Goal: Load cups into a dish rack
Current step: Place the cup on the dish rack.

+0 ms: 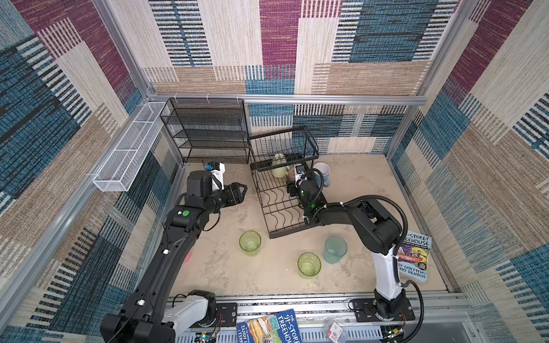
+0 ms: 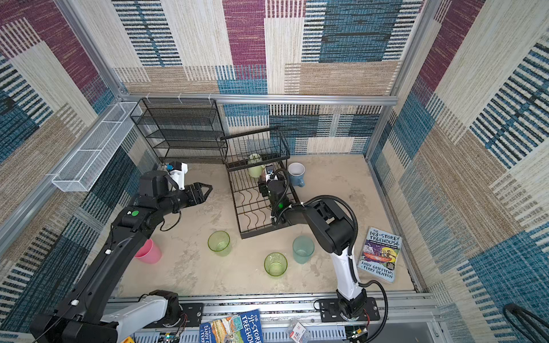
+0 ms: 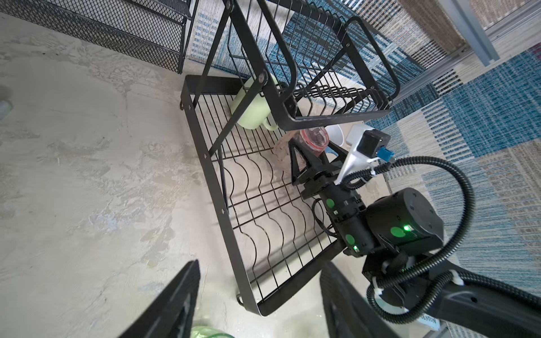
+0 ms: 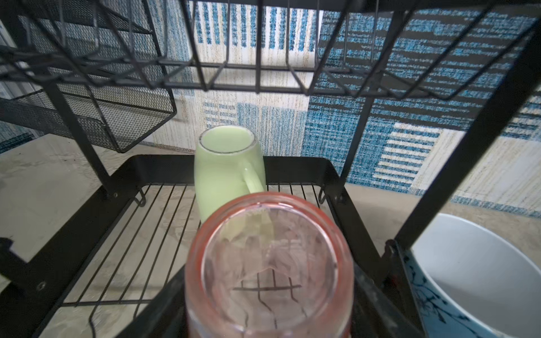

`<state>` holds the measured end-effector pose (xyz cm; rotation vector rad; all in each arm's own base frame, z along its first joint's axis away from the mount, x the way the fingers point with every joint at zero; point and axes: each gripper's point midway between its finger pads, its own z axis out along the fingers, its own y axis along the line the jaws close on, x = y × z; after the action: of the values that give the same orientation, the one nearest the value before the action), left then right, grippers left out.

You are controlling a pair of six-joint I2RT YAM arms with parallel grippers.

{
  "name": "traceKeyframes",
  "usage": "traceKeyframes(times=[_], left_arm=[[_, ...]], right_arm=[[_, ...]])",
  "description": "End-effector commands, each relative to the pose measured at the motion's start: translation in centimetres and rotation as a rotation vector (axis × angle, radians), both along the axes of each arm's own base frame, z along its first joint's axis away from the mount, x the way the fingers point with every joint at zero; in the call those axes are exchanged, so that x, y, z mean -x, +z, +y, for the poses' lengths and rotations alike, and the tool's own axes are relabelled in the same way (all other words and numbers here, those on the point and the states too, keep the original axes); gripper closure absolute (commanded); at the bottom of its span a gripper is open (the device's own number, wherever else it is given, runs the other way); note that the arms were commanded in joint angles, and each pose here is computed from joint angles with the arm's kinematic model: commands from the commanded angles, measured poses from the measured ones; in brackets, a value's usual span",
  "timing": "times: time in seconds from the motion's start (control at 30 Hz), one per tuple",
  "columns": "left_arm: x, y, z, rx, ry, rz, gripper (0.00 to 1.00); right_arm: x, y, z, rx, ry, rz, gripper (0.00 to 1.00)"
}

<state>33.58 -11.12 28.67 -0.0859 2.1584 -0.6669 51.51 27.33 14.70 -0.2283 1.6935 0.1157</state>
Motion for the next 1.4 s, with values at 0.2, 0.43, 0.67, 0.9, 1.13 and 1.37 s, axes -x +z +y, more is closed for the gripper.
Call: traceKeyframes(times=[0.2,0.43,0.67,0.9,1.13,1.37], left_arm=[[-0.6,0.9,0.4,0.044,-0.005,-0.075,0.32],[-0.9,0.8,0.7,0.094,0.003,-0.078,0.32],[-1.0,0.8,1.0,0.123,0.01,-0.078,0.32],[-0.9,0.9,1.0,0.131,0.012,-0.084,0.32],[-0.6,1.0,1.2,0.131,0.02,-0.095,0.32],[-0.4,1.2,1.3,0.132,0.02,-0.104,0.33]], right_arm=[[-2.2,-0.3,-0.5,-0.004,0.036,-0.02,0.47],[-3.8,-1.1,-0.4,-0.004,0.041,0.029,0.45],[-4.8,-1.8,-0.4,-0.004,0.036,0.073,0.45],[-4.6,-2.2,-0.7,0.002,0.03,0.096,0.4],[-4.7,-2.5,-0.8,0.008,0.02,0.118,0.35],[-4.6,-2.8,-1.0,0.011,0.008,0.134,0.24]])
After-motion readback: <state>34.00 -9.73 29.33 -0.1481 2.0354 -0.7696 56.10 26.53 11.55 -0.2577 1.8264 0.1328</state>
